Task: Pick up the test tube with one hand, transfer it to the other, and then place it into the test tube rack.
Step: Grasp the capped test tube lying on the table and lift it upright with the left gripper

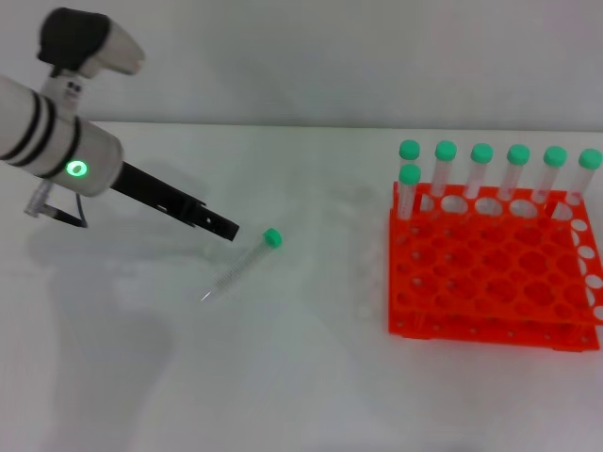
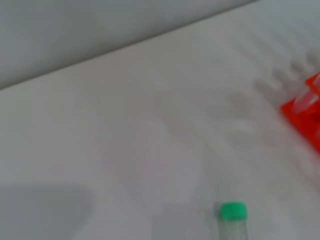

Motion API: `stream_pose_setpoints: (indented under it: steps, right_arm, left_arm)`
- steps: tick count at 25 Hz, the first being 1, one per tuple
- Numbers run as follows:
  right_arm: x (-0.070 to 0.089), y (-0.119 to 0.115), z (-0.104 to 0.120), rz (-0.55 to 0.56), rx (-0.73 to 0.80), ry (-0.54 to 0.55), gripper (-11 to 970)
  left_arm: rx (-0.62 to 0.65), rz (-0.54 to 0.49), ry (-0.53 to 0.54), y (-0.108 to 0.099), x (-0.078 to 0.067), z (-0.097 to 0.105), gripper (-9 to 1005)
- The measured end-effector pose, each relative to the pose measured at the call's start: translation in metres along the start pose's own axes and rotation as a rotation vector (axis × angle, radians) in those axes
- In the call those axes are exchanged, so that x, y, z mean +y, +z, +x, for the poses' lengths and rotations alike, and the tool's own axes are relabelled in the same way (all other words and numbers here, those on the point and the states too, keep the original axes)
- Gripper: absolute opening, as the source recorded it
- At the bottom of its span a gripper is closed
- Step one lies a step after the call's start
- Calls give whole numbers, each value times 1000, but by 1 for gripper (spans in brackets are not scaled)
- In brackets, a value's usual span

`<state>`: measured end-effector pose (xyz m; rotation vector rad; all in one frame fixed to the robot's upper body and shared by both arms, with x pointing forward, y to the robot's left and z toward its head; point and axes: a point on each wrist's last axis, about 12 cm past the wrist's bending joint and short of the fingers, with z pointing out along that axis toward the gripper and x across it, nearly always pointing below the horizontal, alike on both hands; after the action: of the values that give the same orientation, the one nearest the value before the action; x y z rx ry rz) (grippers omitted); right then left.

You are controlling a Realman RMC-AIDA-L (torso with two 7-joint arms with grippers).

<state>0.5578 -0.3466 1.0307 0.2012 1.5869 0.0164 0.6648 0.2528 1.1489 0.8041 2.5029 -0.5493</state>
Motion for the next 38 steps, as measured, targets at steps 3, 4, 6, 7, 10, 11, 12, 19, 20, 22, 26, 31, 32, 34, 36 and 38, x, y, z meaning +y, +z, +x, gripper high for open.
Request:
stream_pose_setpoints:
  steps: [3,4,6,7,10,11,12,19,20,22,26,31,32,34,36,38]
  right_arm:
    - [1,0,0,-1,-1,0,842]
    - [1,1,0,-2,-1,1,842]
    - [1,1,-1,-3,-2,2,842]
    - [1,1,-1,-3,-2,2,842]
    - [2,2,-1,-5,-4,2,841]
    - [2,2,-1,-6,-4,2,841]
    - [2,2,-2,-6,-5,2,841]
    - [1,3,-2,-4,-6,-2,842]
    - [0,3,-2,-2,-6,-4,842]
    - [0,2,-2,-2,-6,-5,841]
    - [-1,2,-2,-2,-6,-6,841]
    - [0,2,-2,-1,-4,-5,842]
    - [0,2,-2,-1,-4,-5,842]
    - [-1,1,-2,0,-4,-6,842]
    - [-2,1,-2,1,-4,-7,842]
    - [-2,1,-2,2,-4,-8,842]
  left_arm:
    - [39,-14,22,14,-11,-2,874]
    - [48,-15,31,18,-15,-2,874]
    - [61,-20,50,28,-23,-1,869]
    - [66,-25,57,31,-25,-1,863]
    - [73,-49,72,37,-28,-2,847]
    - [74,-51,73,38,-28,-2,842]
    - [76,-54,74,38,-28,-2,837]
    - [105,-59,78,40,-30,-1,799]
    - [113,-61,80,40,-31,-1,794]
    - [144,-68,85,42,-33,0,783]
    - [166,-76,80,42,-34,0,724]
    - [175,-72,80,43,-36,-1,550]
    - [180,-69,81,44,-37,0,549]
    - [189,-66,79,46,-39,0,546]
    - [196,-69,79,46,-39,1,543]
    - [199,-72,77,46,-39,1,538]
